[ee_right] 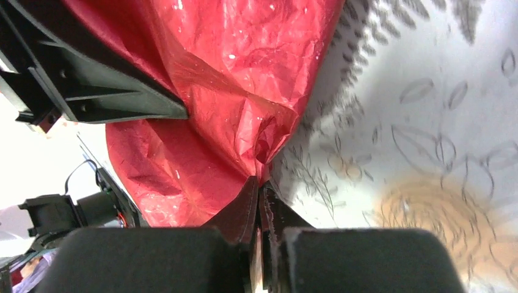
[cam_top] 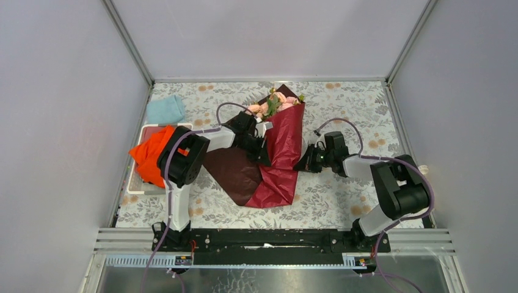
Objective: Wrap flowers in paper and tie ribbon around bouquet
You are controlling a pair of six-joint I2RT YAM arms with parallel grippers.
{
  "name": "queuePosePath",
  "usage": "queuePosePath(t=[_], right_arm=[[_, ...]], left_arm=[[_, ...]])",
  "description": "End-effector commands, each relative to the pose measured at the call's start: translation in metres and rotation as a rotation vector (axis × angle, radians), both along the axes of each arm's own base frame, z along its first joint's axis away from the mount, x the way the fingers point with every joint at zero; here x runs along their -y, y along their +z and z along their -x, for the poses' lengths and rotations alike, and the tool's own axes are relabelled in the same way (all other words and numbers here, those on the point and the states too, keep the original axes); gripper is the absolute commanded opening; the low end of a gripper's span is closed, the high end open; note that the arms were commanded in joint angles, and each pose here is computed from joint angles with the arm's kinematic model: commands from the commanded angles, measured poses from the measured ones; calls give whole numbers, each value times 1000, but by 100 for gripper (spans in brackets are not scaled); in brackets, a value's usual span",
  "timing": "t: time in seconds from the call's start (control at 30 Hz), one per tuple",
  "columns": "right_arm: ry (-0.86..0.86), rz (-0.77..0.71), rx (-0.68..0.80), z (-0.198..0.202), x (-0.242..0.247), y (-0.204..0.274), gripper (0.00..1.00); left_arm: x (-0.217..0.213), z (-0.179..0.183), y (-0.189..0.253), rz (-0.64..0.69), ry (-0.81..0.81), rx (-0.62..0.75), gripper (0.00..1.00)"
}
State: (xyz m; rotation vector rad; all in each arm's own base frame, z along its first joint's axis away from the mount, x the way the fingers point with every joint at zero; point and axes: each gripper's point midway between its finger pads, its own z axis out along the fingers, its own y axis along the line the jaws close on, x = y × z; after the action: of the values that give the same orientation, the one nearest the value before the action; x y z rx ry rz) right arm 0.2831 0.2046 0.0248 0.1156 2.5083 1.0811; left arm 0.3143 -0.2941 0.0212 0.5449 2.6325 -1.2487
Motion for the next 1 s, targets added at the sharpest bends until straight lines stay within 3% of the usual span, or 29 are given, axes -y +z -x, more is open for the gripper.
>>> queuePosePath(t=[0.0, 0.1, 0.23, 0.33, 0.43, 0.53, 0.63, 0.77, 0.97], right_arm=[[-43, 179, -20, 18, 38, -15, 14], [-24, 262, 8, 9, 47, -1, 42], [-19, 313, 128, -19, 51, 42, 48], [41, 256, 212, -25, 27, 67, 41], [239, 163, 270, 2, -32, 75, 33], [410, -9, 199, 45, -83, 72, 25], [408, 3, 54, 73, -85, 38, 15], [360, 52, -89, 99, -66, -2, 11], [365, 194, -131, 102, -46, -30, 10]], left_arm=[[-24, 13, -19, -88, 40, -10, 0], [-23, 15, -22, -83, 57, -25, 0], [-24, 12, -23, -94, 71, -7, 0], [-24, 9, -22, -94, 73, 11, 0], [-24, 7, -22, -96, 74, 14, 0], [-25, 7, -23, -98, 77, 12, 0], [-26, 4, -21, -100, 80, 17, 2], [-33, -12, -10, -107, 94, 53, 13], [-58, -57, 23, -158, 172, 163, 39]])
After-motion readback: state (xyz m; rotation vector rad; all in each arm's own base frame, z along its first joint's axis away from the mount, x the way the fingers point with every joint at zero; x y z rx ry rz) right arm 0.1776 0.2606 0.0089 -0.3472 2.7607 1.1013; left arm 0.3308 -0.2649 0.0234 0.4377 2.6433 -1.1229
